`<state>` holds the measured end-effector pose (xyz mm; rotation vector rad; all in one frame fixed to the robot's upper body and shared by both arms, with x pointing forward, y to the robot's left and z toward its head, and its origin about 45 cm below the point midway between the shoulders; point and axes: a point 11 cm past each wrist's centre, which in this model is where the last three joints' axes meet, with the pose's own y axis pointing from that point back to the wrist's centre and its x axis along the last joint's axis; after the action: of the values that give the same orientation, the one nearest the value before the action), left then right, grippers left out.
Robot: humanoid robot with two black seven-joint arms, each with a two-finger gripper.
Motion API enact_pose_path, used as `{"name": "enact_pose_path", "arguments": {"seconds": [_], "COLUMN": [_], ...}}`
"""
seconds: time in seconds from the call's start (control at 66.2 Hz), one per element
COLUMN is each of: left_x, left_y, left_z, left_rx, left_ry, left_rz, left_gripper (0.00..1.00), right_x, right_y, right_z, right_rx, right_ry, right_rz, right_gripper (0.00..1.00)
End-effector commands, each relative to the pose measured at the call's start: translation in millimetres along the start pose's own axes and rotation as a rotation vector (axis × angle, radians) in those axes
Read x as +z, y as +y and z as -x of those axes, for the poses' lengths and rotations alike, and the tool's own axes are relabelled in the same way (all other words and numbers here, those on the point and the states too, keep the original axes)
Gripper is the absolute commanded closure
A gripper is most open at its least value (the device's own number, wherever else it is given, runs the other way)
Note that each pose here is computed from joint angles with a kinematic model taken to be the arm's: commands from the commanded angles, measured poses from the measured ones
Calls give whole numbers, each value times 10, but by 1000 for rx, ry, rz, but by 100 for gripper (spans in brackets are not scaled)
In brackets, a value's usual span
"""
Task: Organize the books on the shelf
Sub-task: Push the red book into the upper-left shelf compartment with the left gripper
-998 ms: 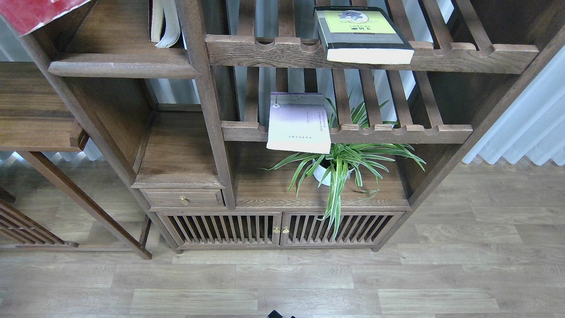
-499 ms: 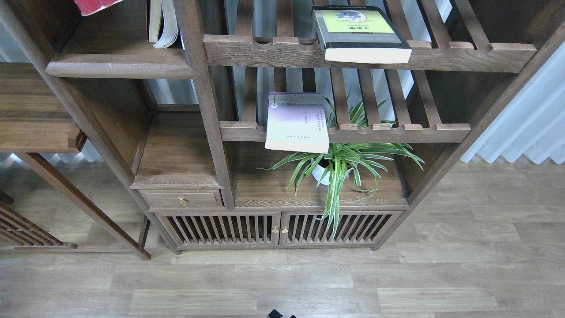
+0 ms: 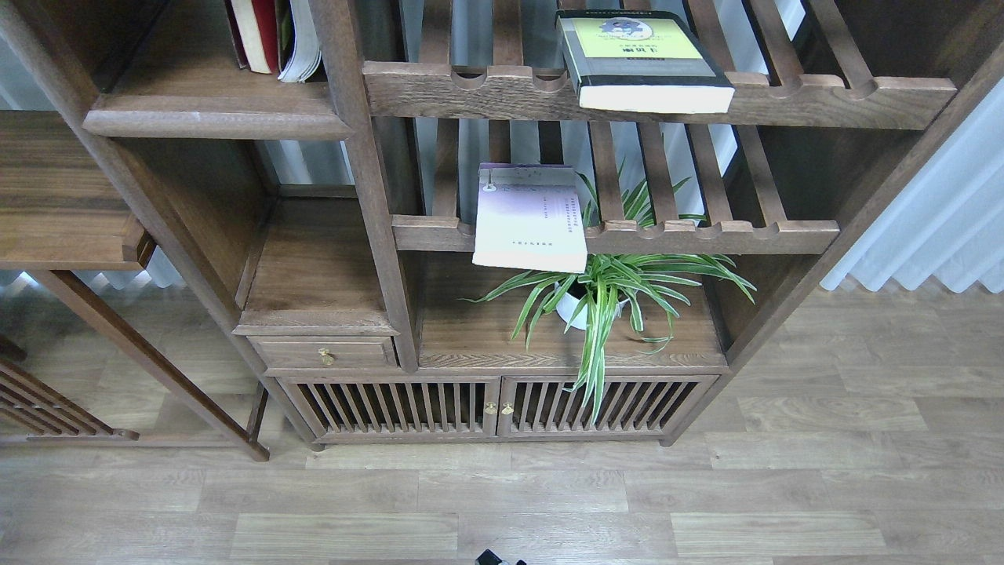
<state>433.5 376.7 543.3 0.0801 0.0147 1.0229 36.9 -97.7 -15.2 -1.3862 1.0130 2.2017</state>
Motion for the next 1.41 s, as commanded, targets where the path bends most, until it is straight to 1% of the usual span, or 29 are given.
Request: {"name": "enact_pose_path", "arguments": {"seconds": [0.0,0.302,0.484,0.695,0.741,0.847,0.937,1.073,1.149,1.24,1.33,1.391], "left_x": [18,39,-83,-242,-284,-267,-225,-270,-319,-358,-486,-549], "left_y": [28,20,-57,-291,-441,-594,-672,-808,-895,-969,-1090,-1176], "left_z": [-8,-15,-40,-117,-86,-64,-42,-15,22,27,58,84], "left_rx": [1,6,9,38,28,33,37,41,35,41,43,45], "left_ry": [4,-1,17,45,75,84,76,90,109,127,161,186], "left_rz": [3,8,-16,-39,-36,-33,-32,-43,-47,-52,-64,-47], "left_gripper": [86,87,88,89,90,93,93,93,93,93,93,93], "right_x": [-2,0,6,2,2,-5,-4,-9,-85,-277,-445,-516], "right_y": [-1,-2,-7,-2,-2,-9,-10,-18,-52,-153,-220,-238], "right_z": [0,5,8,5,5,14,19,29,85,225,334,373], "right_rx": [0,-2,-3,-2,-2,-4,-6,-9,-26,-65,-95,-104], "right_ry": [0,0,-1,1,1,1,0,-1,5,20,31,39], "right_rz": [-1,-1,1,1,1,0,0,-4,-22,-70,-120,-139], "right_gripper": [0,0,0,0,0,0,0,0,0,0,0,0]}}
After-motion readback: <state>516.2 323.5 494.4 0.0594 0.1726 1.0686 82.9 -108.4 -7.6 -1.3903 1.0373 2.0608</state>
